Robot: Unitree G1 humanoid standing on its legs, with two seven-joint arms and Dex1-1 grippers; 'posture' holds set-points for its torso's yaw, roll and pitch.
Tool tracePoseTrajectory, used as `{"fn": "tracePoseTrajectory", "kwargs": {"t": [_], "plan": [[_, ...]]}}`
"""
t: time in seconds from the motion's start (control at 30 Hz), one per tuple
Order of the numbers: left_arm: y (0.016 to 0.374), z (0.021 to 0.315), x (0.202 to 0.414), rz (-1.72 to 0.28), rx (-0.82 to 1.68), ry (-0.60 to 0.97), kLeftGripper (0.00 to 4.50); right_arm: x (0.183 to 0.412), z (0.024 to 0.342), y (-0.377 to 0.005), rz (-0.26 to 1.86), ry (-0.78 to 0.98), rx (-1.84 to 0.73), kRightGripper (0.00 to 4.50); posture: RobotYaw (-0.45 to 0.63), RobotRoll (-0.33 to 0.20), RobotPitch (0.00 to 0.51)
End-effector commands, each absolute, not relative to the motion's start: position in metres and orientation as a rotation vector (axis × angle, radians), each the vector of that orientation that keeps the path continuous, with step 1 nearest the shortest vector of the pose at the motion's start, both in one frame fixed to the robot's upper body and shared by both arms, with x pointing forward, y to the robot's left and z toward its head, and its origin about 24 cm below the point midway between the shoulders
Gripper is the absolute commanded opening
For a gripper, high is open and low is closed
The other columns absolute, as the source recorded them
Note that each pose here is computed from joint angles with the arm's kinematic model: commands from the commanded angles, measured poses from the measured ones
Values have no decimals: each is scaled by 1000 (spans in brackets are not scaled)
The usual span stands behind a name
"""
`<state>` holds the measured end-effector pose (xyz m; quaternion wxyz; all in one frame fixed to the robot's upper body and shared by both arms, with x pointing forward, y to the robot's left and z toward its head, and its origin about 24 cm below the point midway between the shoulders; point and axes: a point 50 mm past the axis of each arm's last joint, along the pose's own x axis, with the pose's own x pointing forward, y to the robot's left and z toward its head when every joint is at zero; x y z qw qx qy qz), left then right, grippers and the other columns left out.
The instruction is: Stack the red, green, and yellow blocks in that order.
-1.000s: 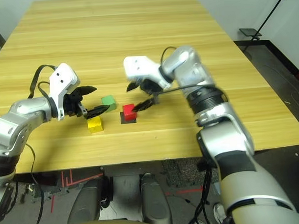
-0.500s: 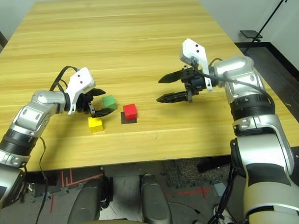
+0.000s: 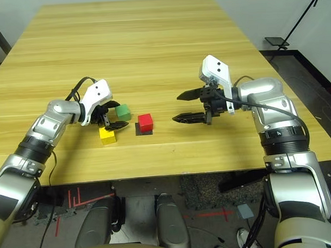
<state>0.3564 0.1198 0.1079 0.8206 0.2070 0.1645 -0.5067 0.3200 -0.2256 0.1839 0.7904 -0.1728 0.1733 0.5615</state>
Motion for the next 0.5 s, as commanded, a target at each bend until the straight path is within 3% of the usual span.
{"fn": "tracePoseTrajectory", "kwargs": {"t": [0.03, 0.2, 0.37, 0.5], "plan": [[124, 106, 362, -1022, 435, 362, 3627, 320, 184, -226, 1194, 361, -367, 4500, 217, -114, 88], [125, 112, 368, -971, 404, 330, 2077, 322, 184, -224, 1194, 352, -360, 4500, 227, -115, 92], [126, 141, 369, -979, 437, 264, 2093, 320, 180, -229, 1203, 365, -356, 4500, 244, -111, 97], [110, 162, 355, -1051, 420, 260, 2093, 321, 177, -235, 1183, 375, -344, 4500, 257, -100, 101]]}}
